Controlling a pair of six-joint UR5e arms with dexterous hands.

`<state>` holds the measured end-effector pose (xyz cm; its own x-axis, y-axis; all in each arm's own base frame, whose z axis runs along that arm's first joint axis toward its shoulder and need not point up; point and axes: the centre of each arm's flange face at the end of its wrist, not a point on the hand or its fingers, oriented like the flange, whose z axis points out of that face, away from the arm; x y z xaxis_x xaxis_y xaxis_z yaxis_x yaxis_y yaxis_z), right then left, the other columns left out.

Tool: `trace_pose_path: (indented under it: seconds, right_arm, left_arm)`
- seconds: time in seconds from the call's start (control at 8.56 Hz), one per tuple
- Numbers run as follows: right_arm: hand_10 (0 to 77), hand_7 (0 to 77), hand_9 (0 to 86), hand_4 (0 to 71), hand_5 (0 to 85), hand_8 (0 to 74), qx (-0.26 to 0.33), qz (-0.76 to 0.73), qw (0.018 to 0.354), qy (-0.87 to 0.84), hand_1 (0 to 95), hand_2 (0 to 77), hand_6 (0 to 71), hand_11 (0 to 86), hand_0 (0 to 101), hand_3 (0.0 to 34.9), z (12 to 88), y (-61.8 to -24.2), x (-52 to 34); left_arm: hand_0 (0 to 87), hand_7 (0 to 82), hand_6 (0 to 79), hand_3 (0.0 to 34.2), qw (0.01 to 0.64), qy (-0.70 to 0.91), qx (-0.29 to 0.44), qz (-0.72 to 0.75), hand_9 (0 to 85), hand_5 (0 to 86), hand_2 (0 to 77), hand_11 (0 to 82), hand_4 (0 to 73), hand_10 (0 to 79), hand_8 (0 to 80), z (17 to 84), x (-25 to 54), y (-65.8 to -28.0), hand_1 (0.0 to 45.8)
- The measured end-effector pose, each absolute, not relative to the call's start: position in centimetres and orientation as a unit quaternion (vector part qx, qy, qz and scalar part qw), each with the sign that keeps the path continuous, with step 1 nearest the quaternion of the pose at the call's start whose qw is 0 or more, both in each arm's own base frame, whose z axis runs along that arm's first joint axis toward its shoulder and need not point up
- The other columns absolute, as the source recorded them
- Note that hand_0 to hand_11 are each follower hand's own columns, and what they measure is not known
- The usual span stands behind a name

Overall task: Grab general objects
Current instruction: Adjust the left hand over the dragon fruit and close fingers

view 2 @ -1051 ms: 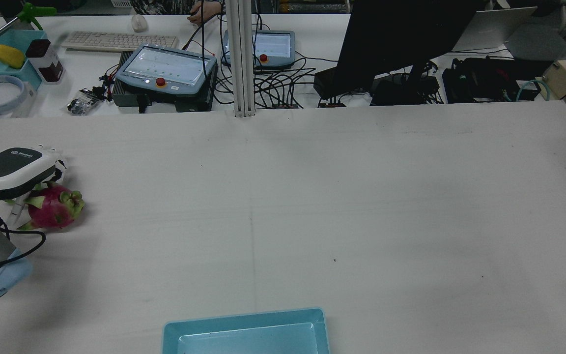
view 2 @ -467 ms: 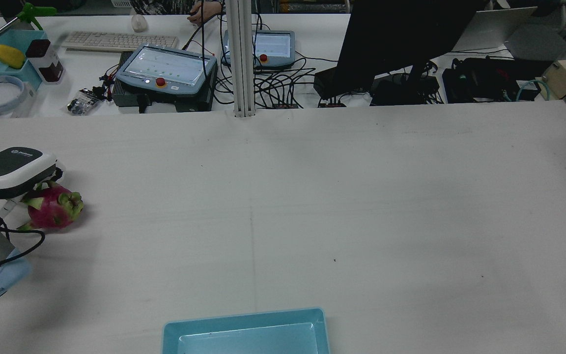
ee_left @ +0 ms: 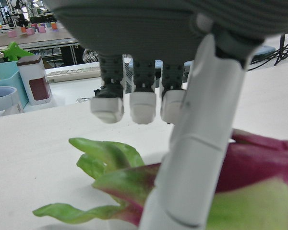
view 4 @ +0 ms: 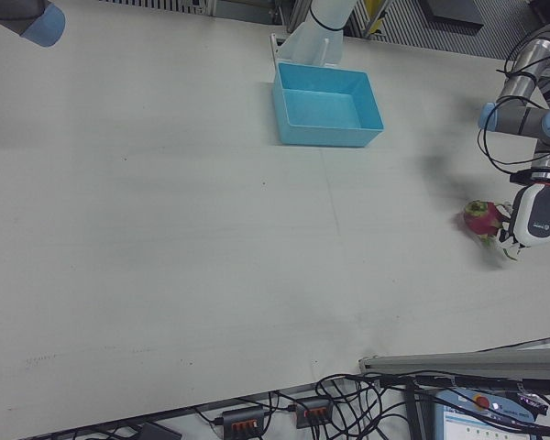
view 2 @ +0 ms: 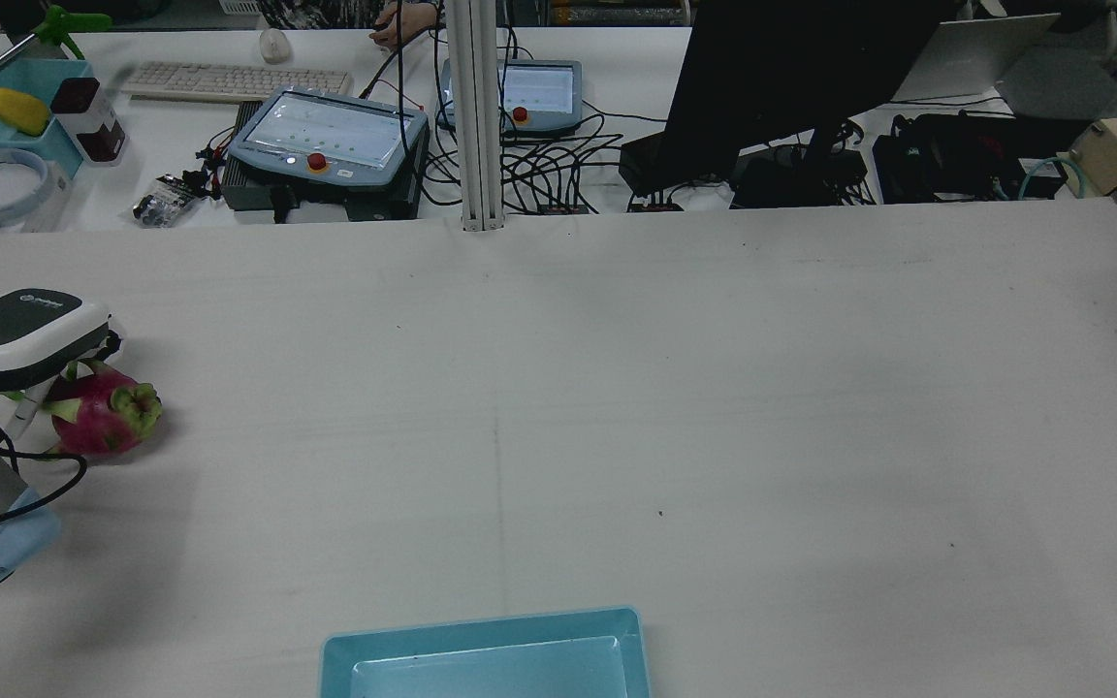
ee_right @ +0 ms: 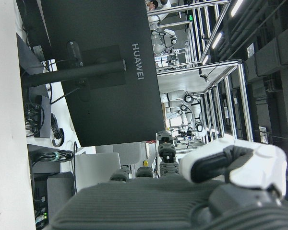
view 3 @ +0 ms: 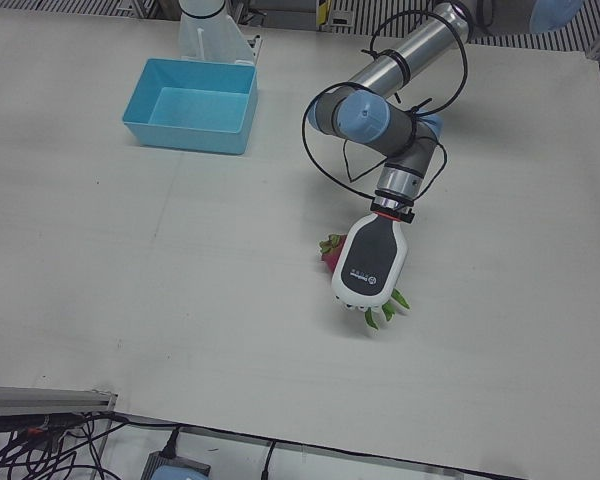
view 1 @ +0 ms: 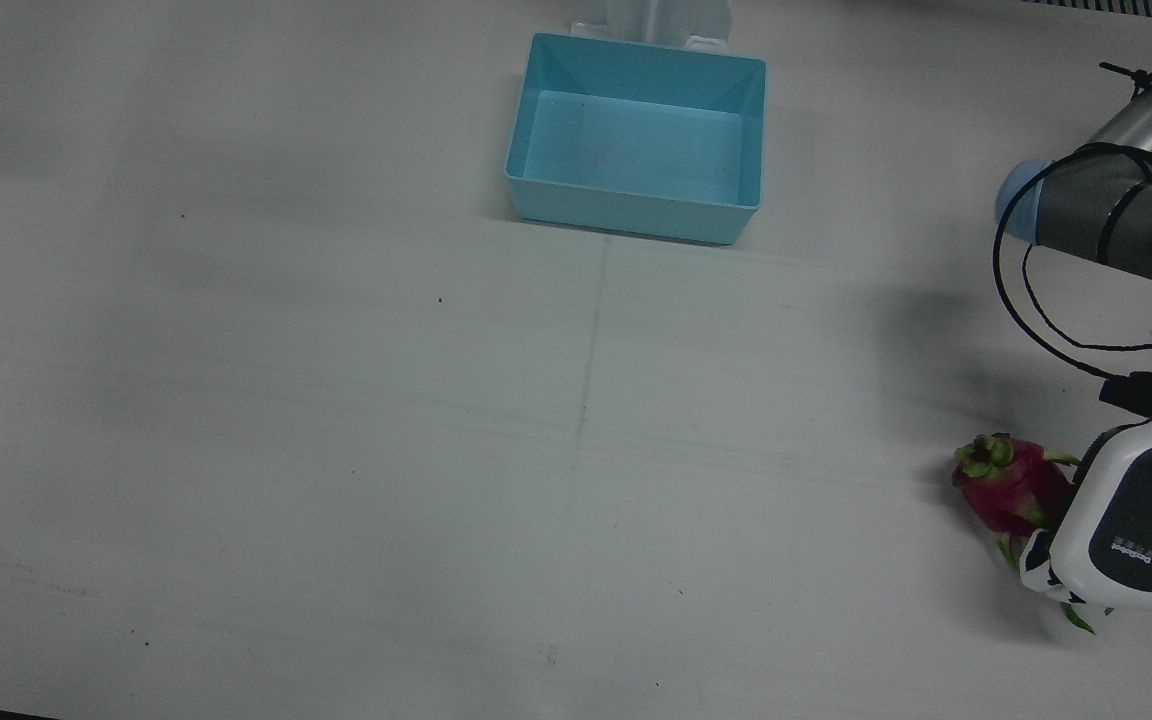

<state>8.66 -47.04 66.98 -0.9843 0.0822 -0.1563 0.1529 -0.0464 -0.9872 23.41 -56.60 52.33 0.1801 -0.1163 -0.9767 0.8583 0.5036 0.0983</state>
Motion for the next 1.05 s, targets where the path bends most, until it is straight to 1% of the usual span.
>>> trace_pose_path:
  seconds: [0.12, 0.23, 0.58, 0.7, 0.82, 0.93, 1.05]
  right_arm:
    - [0.0, 0.0, 0.5, 0.0, 0.0, 0.0, 0.085, -0.718, 0.025, 0.69, 40.4, 77.4, 0.0, 0.0, 0, 0.0, 67.0, -47.0, 8.7]
    - [0.0, 0.0, 0.5, 0.0, 0.0, 0.0, 0.085, -0.718, 0.025, 0.69, 40.4, 77.4, 0.0, 0.0, 0, 0.0, 67.0, -47.0, 8.7]
    - [0.0, 0.0, 0.5, 0.0, 0.0, 0.0, 0.085, -0.718, 0.025, 0.69, 40.4, 77.4, 0.0, 0.0, 0, 0.0, 67.0, -47.0, 8.7]
    - [0.0, 0.0, 0.5, 0.0, 0.0, 0.0, 0.085, -0.718, 0.024, 0.69, 40.4, 77.4, 0.0, 0.0, 0, 0.0, 67.0, -47.0, 8.6]
    - [0.0, 0.0, 0.5, 0.0, 0.0, 0.0, 0.085, -0.718, 0.024, 0.69, 40.4, 77.4, 0.0, 0.5, 0, 0.0, 67.0, -47.0, 8.6]
    - [0.0, 0.0, 0.5, 0.0, 0.0, 0.0, 0.085, -0.718, 0.024, 0.69, 40.4, 77.4, 0.0, 0.0, 0, 0.0, 67.0, -47.0, 8.6]
    - [0.0, 0.0, 0.5, 0.0, 0.0, 0.0, 0.085, -0.718, 0.025, 0.69, 40.4, 77.4, 0.0, 0.0, 0, 0.0, 67.0, -47.0, 8.6]
  left_arm:
    - [80.3, 70.4, 69.8, 0.0, 0.686, 0.532, 0.348, -0.355, 70.4, 69.8, 0.5, 70.4, 43.1, 56.2, 70.4, 51.7, 23.4, -56.3, 0.0]
    - [80.2, 69.8, 70.4, 0.0, 0.686, 0.533, 0.347, -0.354, 70.4, 69.8, 0.5, 70.4, 42.0, 55.1, 70.4, 51.5, 23.4, -56.1, 0.0]
    - [80.4, 70.4, 69.8, 0.0, 0.693, 0.532, 0.339, -0.349, 70.4, 69.8, 0.5, 70.4, 42.0, 55.1, 69.3, 51.2, 23.6, -55.7, 0.0]
    - [71.2, 70.4, 70.4, 0.0, 0.696, 0.534, 0.334, -0.345, 70.4, 73.1, 0.5, 70.4, 39.8, 49.1, 63.8, 51.2, 23.7, -55.5, 0.0]
    - [61.0, 73.1, 64.4, 0.0, 0.698, 0.536, 0.33, -0.342, 67.6, 75.8, 0.5, 64.4, 28.9, 39.3, 54.5, 51.0, 23.8, -55.4, 0.0]
    - [51.1, 76.9, 55.6, 0.0, 0.698, 0.538, 0.329, -0.34, 69.8, 77.4, 0.5, 54.5, 16.4, 25.6, 43.1, 50.5, 23.7, -55.2, 0.0]
    - [49.7, 76.4, 45.3, 0.0, 0.698, 0.541, 0.326, -0.337, 71.4, 75.8, 0.5, 45.3, 3.3, 9.8, 30.5, 49.7, 23.6, -54.9, 0.0]
